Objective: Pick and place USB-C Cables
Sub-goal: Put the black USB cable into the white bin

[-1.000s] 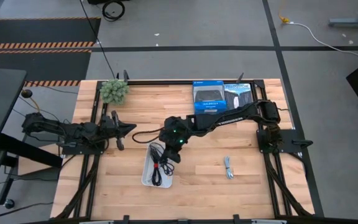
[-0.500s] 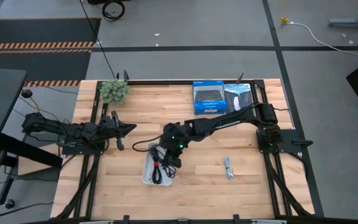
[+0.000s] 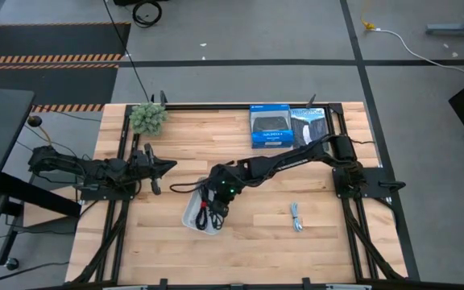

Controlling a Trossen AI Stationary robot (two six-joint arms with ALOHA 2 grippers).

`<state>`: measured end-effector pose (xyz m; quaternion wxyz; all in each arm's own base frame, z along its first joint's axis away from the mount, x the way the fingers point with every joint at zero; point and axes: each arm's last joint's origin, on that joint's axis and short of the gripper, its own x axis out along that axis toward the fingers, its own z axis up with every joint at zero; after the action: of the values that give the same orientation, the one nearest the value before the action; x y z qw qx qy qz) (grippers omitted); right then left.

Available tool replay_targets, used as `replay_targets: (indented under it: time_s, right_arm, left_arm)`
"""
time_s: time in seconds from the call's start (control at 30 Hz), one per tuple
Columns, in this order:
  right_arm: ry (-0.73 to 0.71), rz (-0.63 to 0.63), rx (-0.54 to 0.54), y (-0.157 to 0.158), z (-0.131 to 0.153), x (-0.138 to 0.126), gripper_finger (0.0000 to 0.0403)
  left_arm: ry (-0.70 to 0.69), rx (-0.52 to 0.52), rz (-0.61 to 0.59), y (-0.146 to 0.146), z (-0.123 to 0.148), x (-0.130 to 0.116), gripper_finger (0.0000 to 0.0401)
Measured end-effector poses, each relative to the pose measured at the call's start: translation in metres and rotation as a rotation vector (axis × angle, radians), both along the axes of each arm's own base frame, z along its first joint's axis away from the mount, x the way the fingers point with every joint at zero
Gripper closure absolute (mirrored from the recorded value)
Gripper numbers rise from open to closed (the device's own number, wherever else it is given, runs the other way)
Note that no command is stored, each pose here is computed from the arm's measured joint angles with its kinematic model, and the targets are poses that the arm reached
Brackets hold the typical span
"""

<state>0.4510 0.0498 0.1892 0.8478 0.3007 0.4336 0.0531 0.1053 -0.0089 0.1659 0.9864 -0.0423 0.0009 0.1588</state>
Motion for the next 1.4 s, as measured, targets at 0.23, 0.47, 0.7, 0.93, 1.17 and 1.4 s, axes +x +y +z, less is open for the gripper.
replay_targets:
  time_s: [0.23, 0.47, 0.7, 0.93, 1.17, 1.4]
  right_arm:
    - [0.027, -0.082, -0.024, -0.005, -0.001, 0.000, 0.0379]
    - [0.025, -0.144, -0.160, -0.009, -0.007, -0.003, 0.0377]
    - [0.054, -0.136, -0.238, -0.007, -0.012, -0.007, 0.0377]
    - [0.060, -0.114, -0.324, 0.000, -0.013, -0.010, 0.0382]
    - [0.081, -0.073, -0.256, -0.002, -0.016, -0.011, 0.0337]
    - [0.091, -0.019, -0.169, -0.008, -0.014, -0.012, 0.0252]
  left_arm:
    - [0.000, 0.000, 0.000, 0.000, 0.000, 0.000, 0.0390]
    - [0.000, 0.000, 0.000, 0.000, 0.000, 0.000, 0.0390]
    - [-0.001, 0.000, 0.000, 0.000, 0.000, 0.000, 0.0390]
    - [0.000, 0.000, 0.000, 0.000, 0.000, 0.000, 0.0390]
    - [0.000, 0.000, 0.000, 0.000, 0.000, 0.000, 0.0390]
    - [0.000, 0.000, 0.000, 0.000, 0.000, 0.000, 0.0390]
